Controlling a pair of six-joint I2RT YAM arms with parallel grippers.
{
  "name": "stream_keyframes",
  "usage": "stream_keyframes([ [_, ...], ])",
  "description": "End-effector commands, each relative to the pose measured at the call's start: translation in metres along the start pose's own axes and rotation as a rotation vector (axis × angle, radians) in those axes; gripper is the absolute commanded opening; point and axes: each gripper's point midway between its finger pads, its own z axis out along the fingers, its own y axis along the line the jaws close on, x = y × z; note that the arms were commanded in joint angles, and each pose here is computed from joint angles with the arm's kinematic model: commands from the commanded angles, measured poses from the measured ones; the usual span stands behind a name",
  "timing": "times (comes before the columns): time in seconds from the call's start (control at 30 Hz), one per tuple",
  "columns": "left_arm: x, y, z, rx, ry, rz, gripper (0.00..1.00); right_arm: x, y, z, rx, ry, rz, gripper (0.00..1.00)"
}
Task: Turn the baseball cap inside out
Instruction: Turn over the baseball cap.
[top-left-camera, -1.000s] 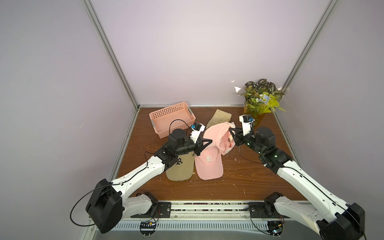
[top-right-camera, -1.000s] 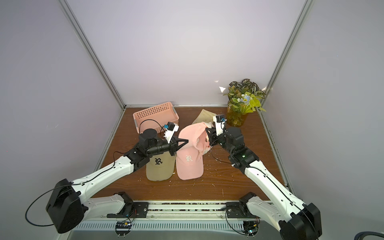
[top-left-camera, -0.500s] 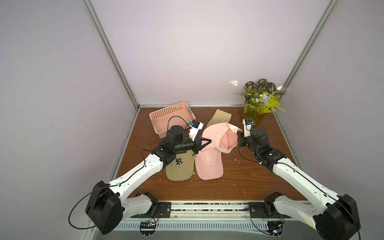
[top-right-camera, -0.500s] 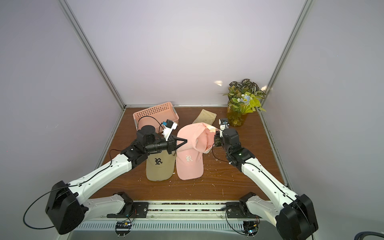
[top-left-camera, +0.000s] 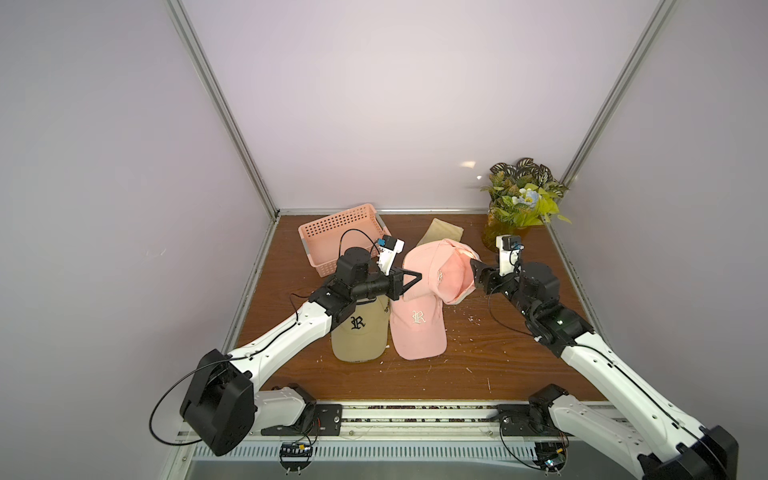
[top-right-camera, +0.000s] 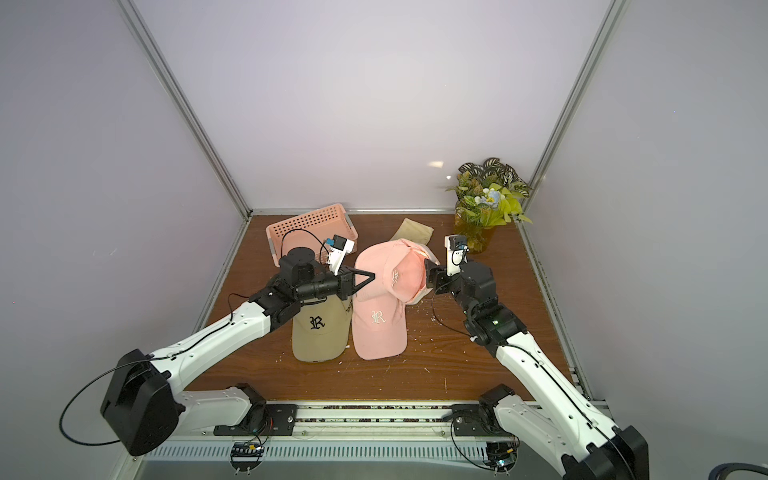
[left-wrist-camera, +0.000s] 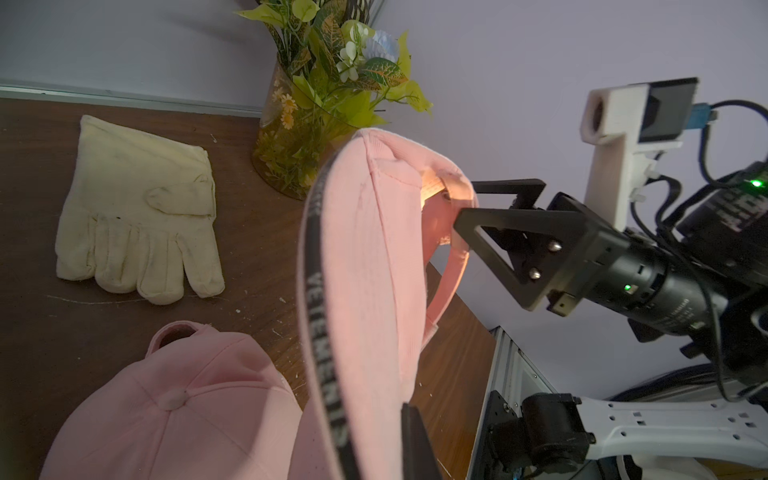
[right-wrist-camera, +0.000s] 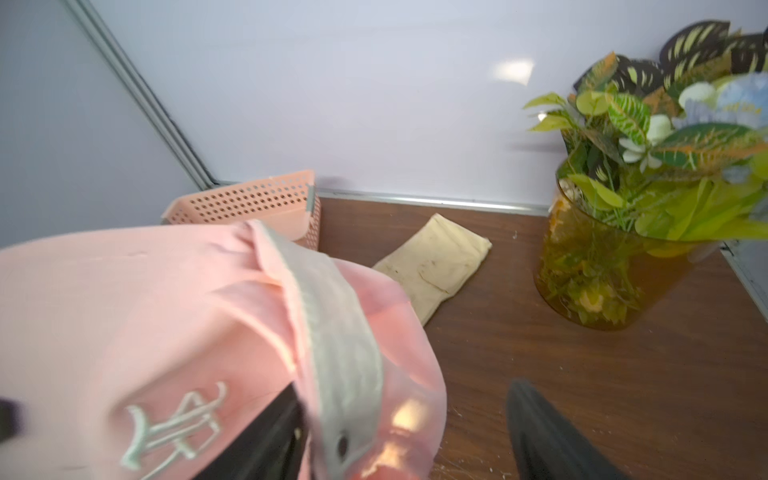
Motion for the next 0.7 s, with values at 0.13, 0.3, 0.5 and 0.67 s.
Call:
stream_keyframes([
  [0.13, -0.02, -0.007, 0.004, 0.007, -0.076, 0.002, 0.0, -0.027, 0.037, -0.026, -0.222, -0.103, -0.037, 0.79],
  [0.3, -0.023, -0.013, 0.008, 0.014, -0.08, 0.003, 0.0, -0.009, 0.087, -0.03, -0.522, -0.001, -0.08, 0.71],
  [0.5, -0.023, -0.022, 0.011, 0.041, -0.071, 0.006, 0.0, 0.015, 0.08, -0.005, -0.471, 0.112, -0.06, 0.63],
  [0.67, -0.02, -0.034, 0.01, 0.09, -0.05, 0.031, 0.0, 0.024, 0.053, 0.021, -0.294, 0.147, -0.012, 0.63],
])
